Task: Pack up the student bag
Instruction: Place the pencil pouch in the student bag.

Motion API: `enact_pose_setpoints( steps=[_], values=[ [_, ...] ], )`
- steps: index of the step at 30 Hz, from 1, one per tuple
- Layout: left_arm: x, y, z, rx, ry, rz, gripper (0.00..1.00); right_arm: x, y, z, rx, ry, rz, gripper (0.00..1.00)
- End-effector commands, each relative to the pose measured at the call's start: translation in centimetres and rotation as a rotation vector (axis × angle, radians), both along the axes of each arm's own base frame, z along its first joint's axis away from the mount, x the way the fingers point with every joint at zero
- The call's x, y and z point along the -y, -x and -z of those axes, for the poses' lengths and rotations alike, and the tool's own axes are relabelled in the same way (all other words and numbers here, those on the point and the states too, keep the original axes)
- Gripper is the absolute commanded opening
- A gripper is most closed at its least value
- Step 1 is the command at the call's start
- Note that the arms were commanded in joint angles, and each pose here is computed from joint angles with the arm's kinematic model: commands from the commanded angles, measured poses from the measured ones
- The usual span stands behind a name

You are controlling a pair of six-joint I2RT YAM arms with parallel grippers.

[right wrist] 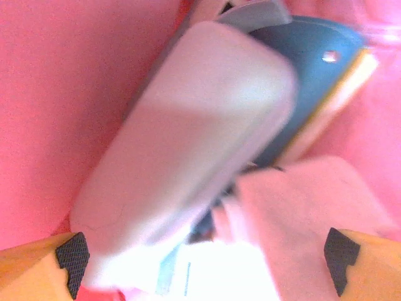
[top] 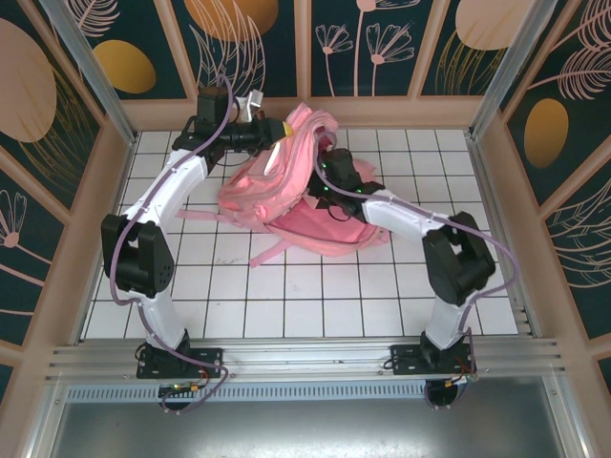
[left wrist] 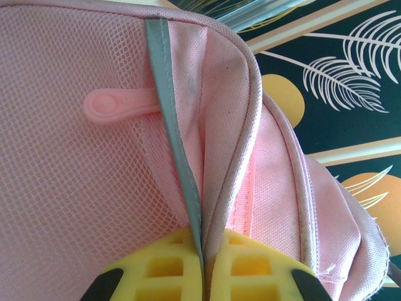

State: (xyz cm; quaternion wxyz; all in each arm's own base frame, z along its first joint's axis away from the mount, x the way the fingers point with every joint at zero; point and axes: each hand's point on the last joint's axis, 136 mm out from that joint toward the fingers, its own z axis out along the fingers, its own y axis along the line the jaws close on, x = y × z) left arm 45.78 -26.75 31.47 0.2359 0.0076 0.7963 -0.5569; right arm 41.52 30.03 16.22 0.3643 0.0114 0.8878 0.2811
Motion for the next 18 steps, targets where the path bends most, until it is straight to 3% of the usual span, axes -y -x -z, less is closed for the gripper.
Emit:
enact_pose_setpoints(
  steps=[1, 7, 14, 18],
  values=[
    [0.1, 1.9, -8.0, 0.246, 0.096, 0.055, 0.00, 2.5, 0.8, -5.5, 0.141, -0.052, 0.055, 0.98],
    [1.9, 2.8, -3.7, 0.192, 0.039, 0.083, 0.00, 10.3, 3.4, -7.9, 0.264, 0.079, 0.264, 0.96],
    [5.4, 5.9, 4.6, 0.107, -0.155, 0.166, 0.00, 18.8, 5.5, -8.7, 0.295, 0.172, 0.479, 0.96],
    [6.1, 7.6, 10.1, 0.052, -0.292, 0.205, 0.00, 22.3, 5.6, -8.6, 0.298, 0.230, 0.598, 0.91]
  ],
)
